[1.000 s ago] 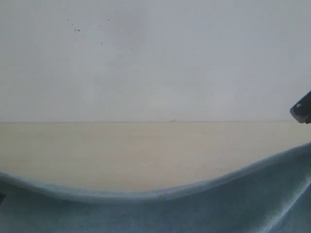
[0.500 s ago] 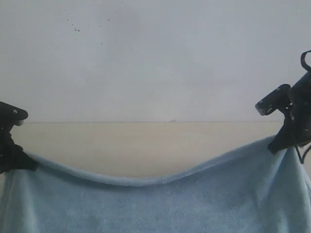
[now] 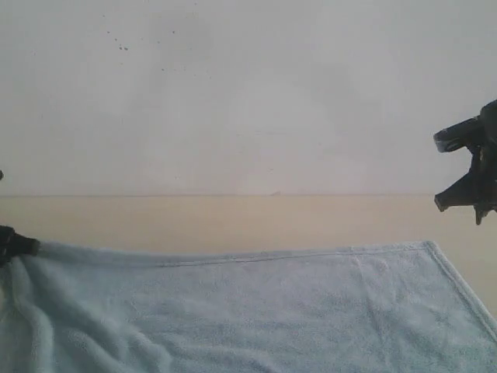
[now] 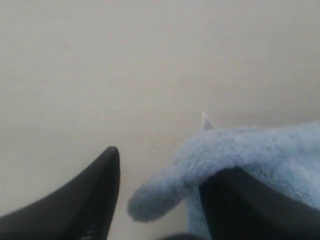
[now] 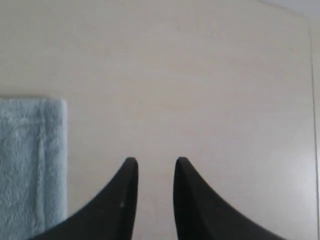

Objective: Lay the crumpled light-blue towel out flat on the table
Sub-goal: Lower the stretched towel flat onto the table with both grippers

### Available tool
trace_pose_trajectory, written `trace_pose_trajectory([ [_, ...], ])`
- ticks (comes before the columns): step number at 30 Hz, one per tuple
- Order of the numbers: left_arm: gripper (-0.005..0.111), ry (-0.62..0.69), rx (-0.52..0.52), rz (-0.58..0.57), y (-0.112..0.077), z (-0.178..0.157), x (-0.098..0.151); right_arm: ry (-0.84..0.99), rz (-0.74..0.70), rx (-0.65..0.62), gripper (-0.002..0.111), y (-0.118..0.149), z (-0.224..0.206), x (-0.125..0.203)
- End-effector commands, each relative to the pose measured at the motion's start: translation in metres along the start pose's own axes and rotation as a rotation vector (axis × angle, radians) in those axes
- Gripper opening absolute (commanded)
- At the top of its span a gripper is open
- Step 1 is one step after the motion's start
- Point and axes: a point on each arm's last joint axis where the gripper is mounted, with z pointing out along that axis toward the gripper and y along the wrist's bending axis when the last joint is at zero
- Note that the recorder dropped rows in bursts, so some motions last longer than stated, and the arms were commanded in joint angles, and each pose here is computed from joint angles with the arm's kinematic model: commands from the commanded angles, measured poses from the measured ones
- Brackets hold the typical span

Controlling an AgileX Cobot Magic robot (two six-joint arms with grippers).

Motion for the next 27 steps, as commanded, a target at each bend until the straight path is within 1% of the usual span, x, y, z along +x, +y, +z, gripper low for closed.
trace_pose_trajectory([
  [1,0.046,0.038,0.042,-0.023,-0.005,0.000,0.019,0.086,-0.021,-0.156,0.022,0.004,-0.012,0.010],
  [3,0.046,0.027,0.075,-0.045,-0.009,-0.003,0.022,0.067,-0.008,-0.226,0.022,0.010,-0.021,0.013],
  [5,0.046,-0.006,0.096,-0.053,-0.009,-0.010,0.018,0.026,0.009,-0.258,0.022,0.013,-0.032,0.016],
  [7,0.046,-0.055,0.119,-0.058,-0.009,-0.017,0.010,-0.011,0.016,-0.256,0.022,0.011,-0.045,0.020],
  [10,0.046,-0.140,0.147,-0.054,-0.009,-0.029,-0.007,-0.036,-0.011,-0.251,0.021,0.009,-0.059,0.026],
  [12,0.046,-0.177,0.146,-0.060,-0.007,-0.035,-0.017,-0.048,-0.013,-0.248,0.021,0.007,-0.068,0.029],
  [14,0.046,-0.171,0.117,-0.082,-0.003,-0.039,-0.019,-0.055,-0.001,-0.261,0.021,0.007,-0.074,0.032],
  [16,0.046,-0.135,0.065,-0.096,0.002,-0.044,-0.016,-0.055,0.006,-0.270,0.021,0.007,-0.080,0.036],
  [17,0.046,-0.131,0.057,-0.077,0.003,-0.047,-0.013,-0.048,0.000,-0.274,0.021,0.008,-0.080,0.040],
  [19,0.046,-0.142,0.074,-0.065,0.003,-0.057,-0.006,-0.032,-0.003,-0.280,0.021,0.010,-0.082,0.048],
  [20,0.046,-0.155,0.095,-0.079,0.001,-0.063,-0.001,-0.022,-0.007,-0.283,0.021,0.011,-0.082,0.053],
  [21,0.045,-0.167,0.116,-0.099,0.000,-0.069,0.003,0.005,-0.012,-0.290,0.019,0.015,-0.079,0.062],
  [23,0.044,-0.182,0.137,-0.128,0.000,-0.082,0.012,0.025,-0.015,-0.295,0.011,0.019,-0.077,0.074],
  [25,0.042,-0.163,0.138,-0.136,0.000,-0.090,0.029,0.046,-0.011,-0.307,0.000,0.025,-0.073,0.089],
  [27,0.041,-0.129,0.130,-0.120,-0.003,-0.099,0.047,0.066,0.000,-0.322,0.000,0.030,-0.069,0.103],
])
